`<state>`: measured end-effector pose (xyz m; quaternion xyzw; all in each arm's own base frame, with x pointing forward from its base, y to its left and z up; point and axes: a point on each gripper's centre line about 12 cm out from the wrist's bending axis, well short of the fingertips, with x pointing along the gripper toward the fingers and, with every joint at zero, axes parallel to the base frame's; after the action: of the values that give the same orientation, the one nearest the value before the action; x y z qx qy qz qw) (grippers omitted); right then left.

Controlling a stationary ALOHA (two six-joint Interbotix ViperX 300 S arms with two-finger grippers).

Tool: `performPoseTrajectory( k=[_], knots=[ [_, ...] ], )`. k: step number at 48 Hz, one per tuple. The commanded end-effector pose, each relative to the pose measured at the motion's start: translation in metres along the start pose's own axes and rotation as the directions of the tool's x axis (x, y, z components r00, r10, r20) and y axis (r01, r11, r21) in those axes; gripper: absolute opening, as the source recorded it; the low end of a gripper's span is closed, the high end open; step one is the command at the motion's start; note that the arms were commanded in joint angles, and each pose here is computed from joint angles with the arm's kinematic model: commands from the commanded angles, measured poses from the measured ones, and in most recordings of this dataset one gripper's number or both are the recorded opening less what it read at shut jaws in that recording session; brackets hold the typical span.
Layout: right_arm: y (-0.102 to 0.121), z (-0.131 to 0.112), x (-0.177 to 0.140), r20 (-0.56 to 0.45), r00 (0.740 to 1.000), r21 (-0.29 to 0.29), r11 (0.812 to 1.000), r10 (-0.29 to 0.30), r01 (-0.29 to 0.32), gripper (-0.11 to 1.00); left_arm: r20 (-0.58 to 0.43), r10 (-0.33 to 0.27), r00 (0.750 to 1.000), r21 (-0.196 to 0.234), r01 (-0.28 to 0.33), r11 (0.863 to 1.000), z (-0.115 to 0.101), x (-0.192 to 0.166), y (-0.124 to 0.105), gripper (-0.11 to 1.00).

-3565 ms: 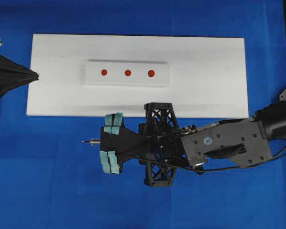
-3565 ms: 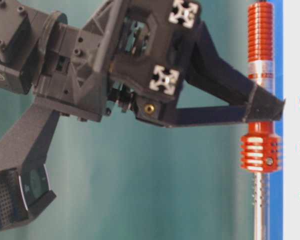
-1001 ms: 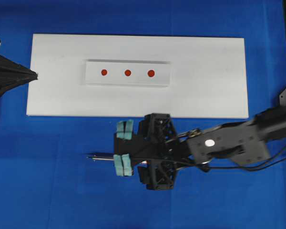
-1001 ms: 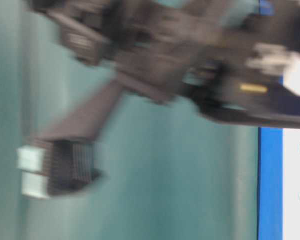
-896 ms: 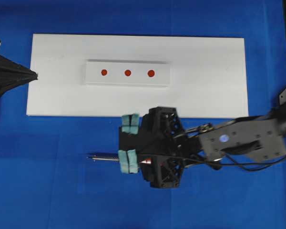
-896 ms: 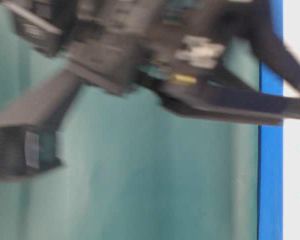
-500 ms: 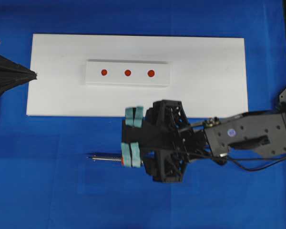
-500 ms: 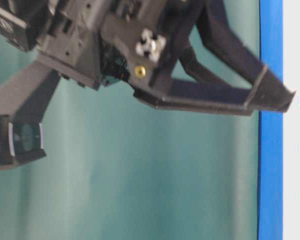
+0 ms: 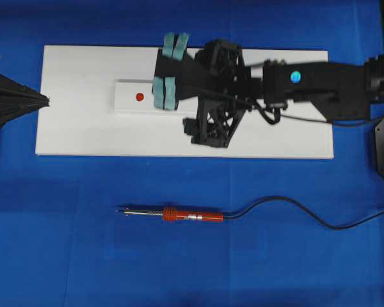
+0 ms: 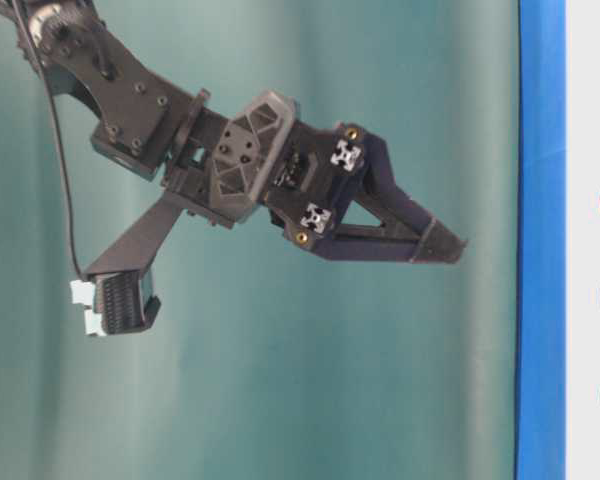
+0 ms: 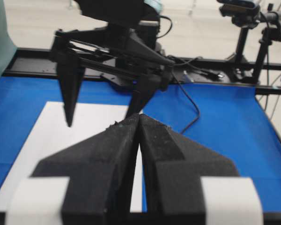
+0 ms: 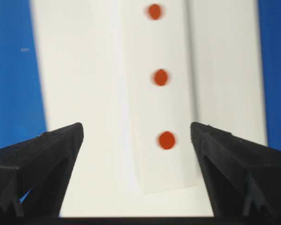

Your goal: Touch the tip of the soldering iron to the mark.

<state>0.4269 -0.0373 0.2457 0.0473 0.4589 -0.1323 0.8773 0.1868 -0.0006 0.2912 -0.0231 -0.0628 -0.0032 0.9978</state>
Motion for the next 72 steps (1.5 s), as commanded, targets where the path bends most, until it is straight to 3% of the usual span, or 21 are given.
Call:
performPoseTrajectory(
  k=[1, 20, 27, 41, 55, 62, 72],
  knots=[
    [-0.003, 0.008, -0.021, 0.056, 0.998, 0.004, 1.0, 0.012, -0.012, 0.87, 0.014, -0.002, 1.0, 0.0, 0.002, 1.0, 0.005, 0.002, -0.001, 0.02],
    [-0.035, -0.031, -0.098, 0.194, 0.981, 0.026, 1.0, 0.008, -0.014, 0.86, 0.012, -0.002, 1.0, 0.001, 0.002, 1.0, 0.005, 0.002, 0.0, 0.02],
    [-0.045, -0.059, -0.125, 0.27, 0.963, 0.04, 0.999, 0.019, -0.03, 0.86, 0.014, -0.002, 1.0, 0.001, 0.002, 1.0, 0.005, 0.002, -0.001, 0.02],
    [-0.059, -0.118, -0.177, 0.428, 0.903, 0.054, 0.996, 0.042, -0.072, 0.86, 0.015, -0.002, 1.0, 0.006, 0.002, 1.0, 0.005, 0.001, -0.001, 0.02],
    [-0.066, -0.168, -0.188, 0.516, 0.854, 0.058, 0.992, 0.063, -0.108, 0.85, 0.014, -0.002, 1.0, 0.003, 0.002, 1.0, 0.005, 0.001, 0.0, 0.02],
    [-0.065, -0.185, -0.179, 0.518, 0.852, 0.061, 0.991, 0.073, -0.122, 0.84, 0.014, -0.002, 1.0, 0.001, 0.002, 1.0, 0.005, 0.001, 0.0, 0.02],
    [-0.065, -0.191, -0.175, 0.508, 0.857, 0.068, 0.989, 0.08, -0.132, 0.84, 0.014, -0.002, 1.0, 0.003, 0.002, 1.0, 0.005, 0.001, 0.0, 0.02]
  ],
)
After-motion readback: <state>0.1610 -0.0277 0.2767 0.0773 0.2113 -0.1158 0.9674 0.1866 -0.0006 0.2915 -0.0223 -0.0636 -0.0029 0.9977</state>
